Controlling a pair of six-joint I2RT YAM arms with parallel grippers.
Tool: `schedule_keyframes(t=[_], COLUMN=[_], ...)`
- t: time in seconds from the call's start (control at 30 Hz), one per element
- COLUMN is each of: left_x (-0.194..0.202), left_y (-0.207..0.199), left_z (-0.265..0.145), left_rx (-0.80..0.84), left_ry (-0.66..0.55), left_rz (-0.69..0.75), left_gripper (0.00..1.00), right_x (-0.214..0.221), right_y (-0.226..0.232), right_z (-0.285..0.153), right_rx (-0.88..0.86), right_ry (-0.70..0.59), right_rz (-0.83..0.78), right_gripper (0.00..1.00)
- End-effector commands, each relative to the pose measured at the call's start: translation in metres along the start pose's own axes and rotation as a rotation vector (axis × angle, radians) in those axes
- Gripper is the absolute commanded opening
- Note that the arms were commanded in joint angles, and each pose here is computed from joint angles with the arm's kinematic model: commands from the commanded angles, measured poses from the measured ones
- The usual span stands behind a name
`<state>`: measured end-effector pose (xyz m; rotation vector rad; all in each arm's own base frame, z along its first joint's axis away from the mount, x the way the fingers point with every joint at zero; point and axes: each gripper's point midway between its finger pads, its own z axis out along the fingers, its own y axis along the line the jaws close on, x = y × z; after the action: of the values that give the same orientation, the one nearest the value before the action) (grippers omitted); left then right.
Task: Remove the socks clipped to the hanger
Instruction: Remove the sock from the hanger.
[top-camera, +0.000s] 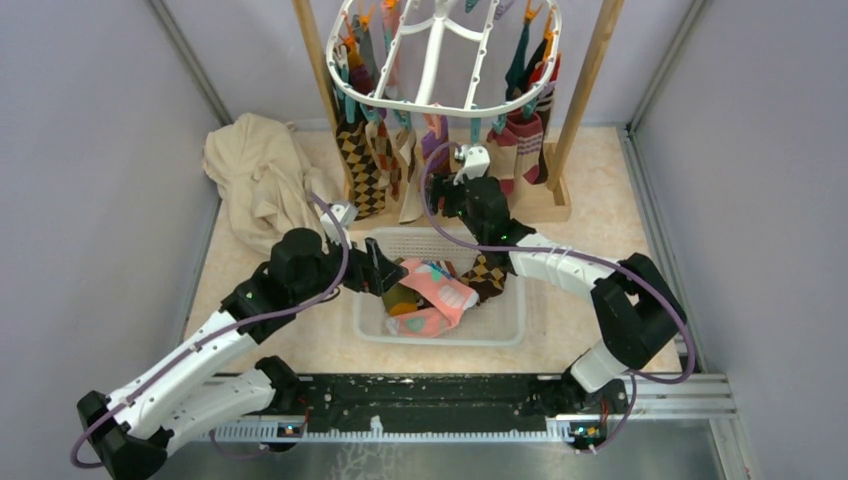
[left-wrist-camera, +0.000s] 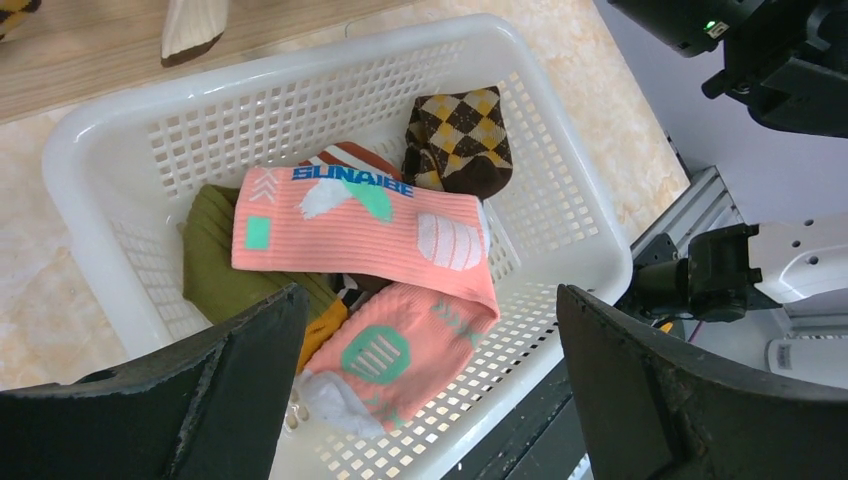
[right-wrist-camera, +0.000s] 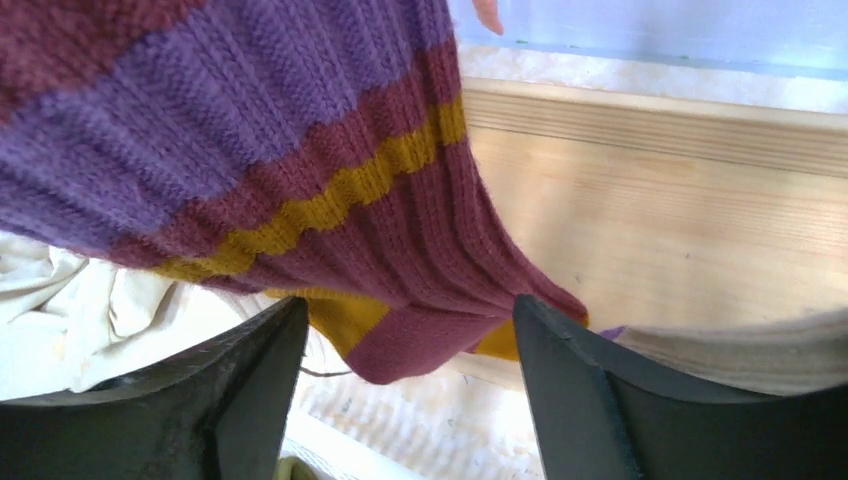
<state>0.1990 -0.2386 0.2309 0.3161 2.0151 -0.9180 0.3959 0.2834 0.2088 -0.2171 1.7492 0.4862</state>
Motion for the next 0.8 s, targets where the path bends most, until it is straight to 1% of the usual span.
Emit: schedule_keyframes(t=[0.0,0.03,0.07,0.1,0.13,0.2,0.27,0.43,0.47,0.5,0.7,0.77], left_x=[-0.006,-0.006,-0.005,-0.005,-0.004,-0.003,-0.002,-0.002,-0.001,-0.001,0.0,0.001], left_y=[-0.001,-0.002,-0.001,-0.001,-0.001,0.0,-0.001,-0.003,-0.003,-0.003,-0.004,-0.004], left_z=[-0.009,-0.01,-0.01,-0.01,-0.01,-0.008,-0.007,-0.003,-0.002,-0.002,0.0,0.001], left_rx=[-0.004,-0.002,-0.002,-0.001,-0.002,-0.002,0.0,0.012,0.013,0.014,0.02,0.023], left_ry=[-0.031,-0.031,-0.029,-0.028,-0.026,-0.023,-0.018,-0.013,-0.012,-0.012,-0.01,-0.006], left_rz=[-0.003,-0.005,-0.006,-0.007,-0.007,-0.007,-0.008,-0.009,-0.01,-0.012,-0.018,-0.02], left_gripper=[0.99,0.99,0.99,0.99,0.99,0.99,0.99,0.99,0.99,0.99,0.99,0.99], right_x=[-0.046,-0.046,-0.047,-0.048,-0.05,-0.052,-0.055,-0.071,-0.072,-0.075,-0.085,-0.084], right_y=[0.006,0.005,0.003,0.003,0.002,0.001,0.003,0.005,0.005,0.006,0.017,0.017], right_z=[-0.002,-0.003,-0.003,-0.005,-0.007,-0.009,-0.013,-0.025,-0.028,-0.03,-0.047,-0.049], right_rx=[0.007,0.008,0.013,0.013,0.012,0.011,-0.006,-0.045,-0.055,-0.068,-0.144,-0.148], right_ry=[-0.119,-0.117,-0.115,-0.116,-0.12,-0.125,-0.125,-0.142,-0.141,-0.141,-0.147,-0.133], right_rz=[0.005,0.003,0.003,0.003,0.003,-0.001,-0.013,-0.032,-0.032,-0.031,-0.03,-0.032], right_gripper=[0.7,0.68,0.62,0.53,0.48,0.45,0.32,0.21,0.03,0.0,0.0,0.08])
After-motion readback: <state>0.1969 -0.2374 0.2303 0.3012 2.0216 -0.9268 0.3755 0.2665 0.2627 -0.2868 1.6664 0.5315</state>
